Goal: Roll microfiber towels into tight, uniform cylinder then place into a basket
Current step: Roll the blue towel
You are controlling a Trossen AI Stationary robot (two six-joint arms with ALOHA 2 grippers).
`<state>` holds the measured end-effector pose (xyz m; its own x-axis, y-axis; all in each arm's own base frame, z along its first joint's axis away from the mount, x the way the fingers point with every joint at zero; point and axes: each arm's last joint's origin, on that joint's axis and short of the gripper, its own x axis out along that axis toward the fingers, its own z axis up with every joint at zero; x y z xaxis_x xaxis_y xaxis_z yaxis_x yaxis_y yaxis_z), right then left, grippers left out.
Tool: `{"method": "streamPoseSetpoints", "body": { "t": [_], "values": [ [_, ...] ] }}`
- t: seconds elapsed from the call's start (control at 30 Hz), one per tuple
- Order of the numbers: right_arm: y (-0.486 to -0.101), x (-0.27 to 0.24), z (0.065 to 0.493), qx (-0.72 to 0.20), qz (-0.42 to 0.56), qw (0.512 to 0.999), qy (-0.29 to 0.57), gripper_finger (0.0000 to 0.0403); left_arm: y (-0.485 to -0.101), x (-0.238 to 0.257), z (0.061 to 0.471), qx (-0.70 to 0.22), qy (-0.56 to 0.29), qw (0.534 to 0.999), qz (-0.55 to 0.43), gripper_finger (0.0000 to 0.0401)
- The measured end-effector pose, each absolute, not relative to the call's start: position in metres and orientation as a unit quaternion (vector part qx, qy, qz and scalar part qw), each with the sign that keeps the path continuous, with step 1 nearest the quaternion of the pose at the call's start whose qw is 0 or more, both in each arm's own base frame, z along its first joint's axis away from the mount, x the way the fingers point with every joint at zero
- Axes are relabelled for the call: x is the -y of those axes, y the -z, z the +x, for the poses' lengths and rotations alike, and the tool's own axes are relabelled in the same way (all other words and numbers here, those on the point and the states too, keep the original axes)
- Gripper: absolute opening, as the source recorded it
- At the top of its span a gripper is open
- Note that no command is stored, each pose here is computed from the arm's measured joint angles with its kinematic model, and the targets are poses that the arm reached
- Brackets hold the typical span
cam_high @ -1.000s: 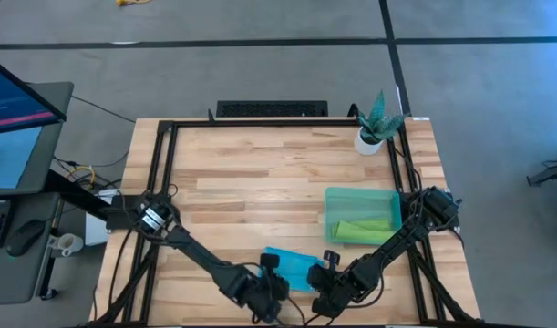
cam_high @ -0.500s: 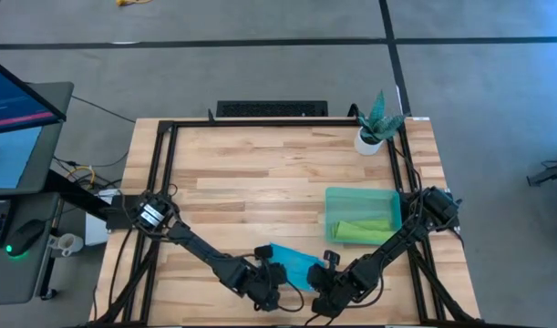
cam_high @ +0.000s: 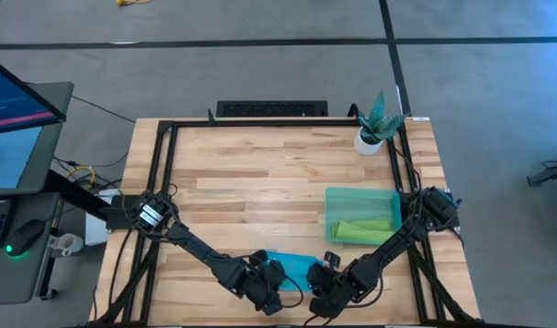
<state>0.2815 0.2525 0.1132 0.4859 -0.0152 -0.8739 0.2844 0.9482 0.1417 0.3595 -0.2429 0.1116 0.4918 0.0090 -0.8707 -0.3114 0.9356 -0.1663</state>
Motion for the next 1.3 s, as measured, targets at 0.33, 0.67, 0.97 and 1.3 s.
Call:
{"method": "streamPoseSetpoints", "body": {
  "t": [0.33, 0.67, 0.97, 1.3],
  "values": [
    [-0.126, -0.257, 0.266, -0.502, 0.085, 0.858, 0.068, 0.0118, -0.111, 0.244, 0.360, -0.485, -0.100, 0.852, -0.167, 0.0018],
    [-0.180, -0.258, 0.223, -0.447, 0.018, 0.890, 0.091, 0.0113, -0.111, 0.244, 0.361, -0.480, -0.104, 0.855, -0.166, 0.0018],
    [-0.202, -0.302, 0.204, -0.270, -0.109, 0.957, 0.002, 0.0113, -0.112, 0.243, 0.364, -0.465, -0.108, 0.862, -0.171, 0.0018],
    [-0.165, -0.302, 0.224, -0.328, -0.122, 0.937, -0.012, 0.0117, -0.112, 0.243, 0.365, -0.459, -0.111, 0.864, -0.175, 0.0018]
  ]
}}
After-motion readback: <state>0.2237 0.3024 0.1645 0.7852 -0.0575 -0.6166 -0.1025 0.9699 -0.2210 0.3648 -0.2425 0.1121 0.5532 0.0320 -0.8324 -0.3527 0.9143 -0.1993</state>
